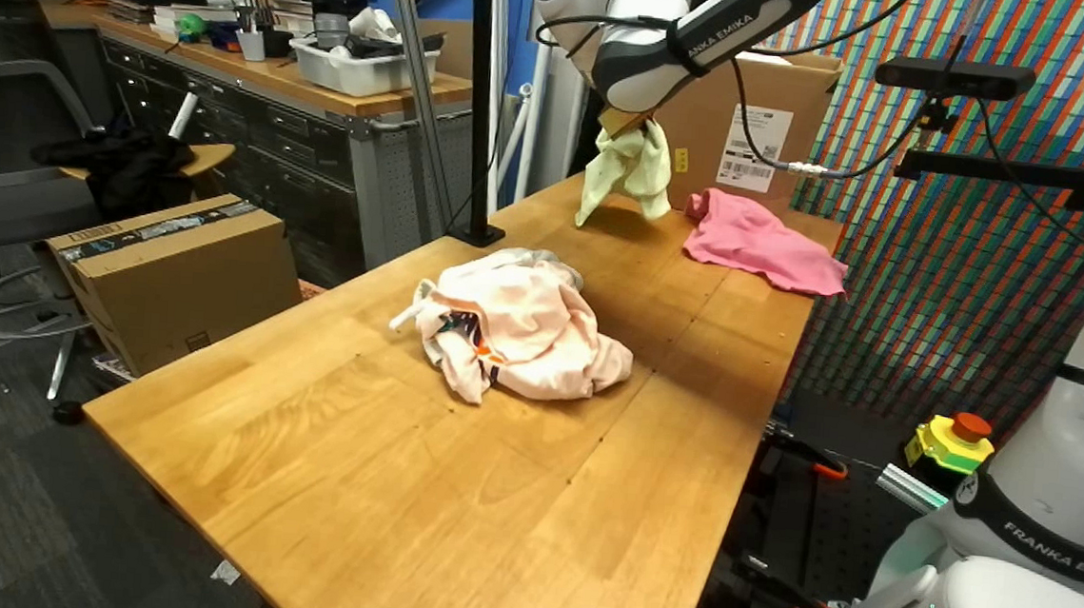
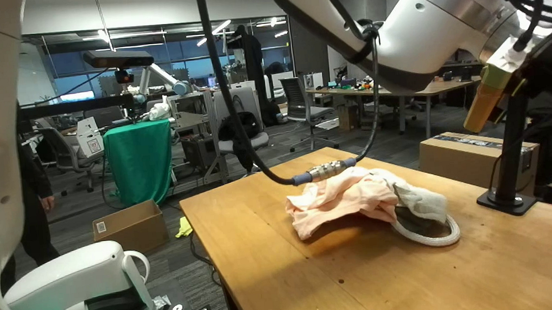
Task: Spread out the clothes and the objects on the table
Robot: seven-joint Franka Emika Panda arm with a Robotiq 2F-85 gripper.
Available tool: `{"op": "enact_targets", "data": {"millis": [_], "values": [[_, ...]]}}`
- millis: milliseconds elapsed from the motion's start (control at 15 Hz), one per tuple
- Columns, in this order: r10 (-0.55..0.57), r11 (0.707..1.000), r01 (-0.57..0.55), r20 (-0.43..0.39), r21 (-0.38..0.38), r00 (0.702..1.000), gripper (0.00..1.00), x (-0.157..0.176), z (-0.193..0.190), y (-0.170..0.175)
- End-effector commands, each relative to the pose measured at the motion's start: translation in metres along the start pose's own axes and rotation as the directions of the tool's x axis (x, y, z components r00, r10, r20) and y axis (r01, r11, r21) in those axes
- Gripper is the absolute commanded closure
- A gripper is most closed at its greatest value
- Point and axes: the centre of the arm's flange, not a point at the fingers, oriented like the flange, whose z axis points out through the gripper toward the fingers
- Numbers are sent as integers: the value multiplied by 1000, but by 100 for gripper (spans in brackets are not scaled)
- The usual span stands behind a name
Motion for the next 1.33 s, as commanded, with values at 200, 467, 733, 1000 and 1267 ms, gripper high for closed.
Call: {"op": "enact_targets", "data": {"millis": [200, 467, 733, 1000, 1267], "values": [[137, 990, -135, -29, 43, 990, 95, 17, 1, -16], [148, 982, -142, -46, 121, 988, 95, 18, 0, -28], [119, 979, -110, -43, 170, 992, 70, 16, 4, -34], [42, 985, -37, -26, 167, 999, 54, 9, 3, -37], [-41, 985, 44, -26, 167, 999, 23, 2, -1, -37]]}}
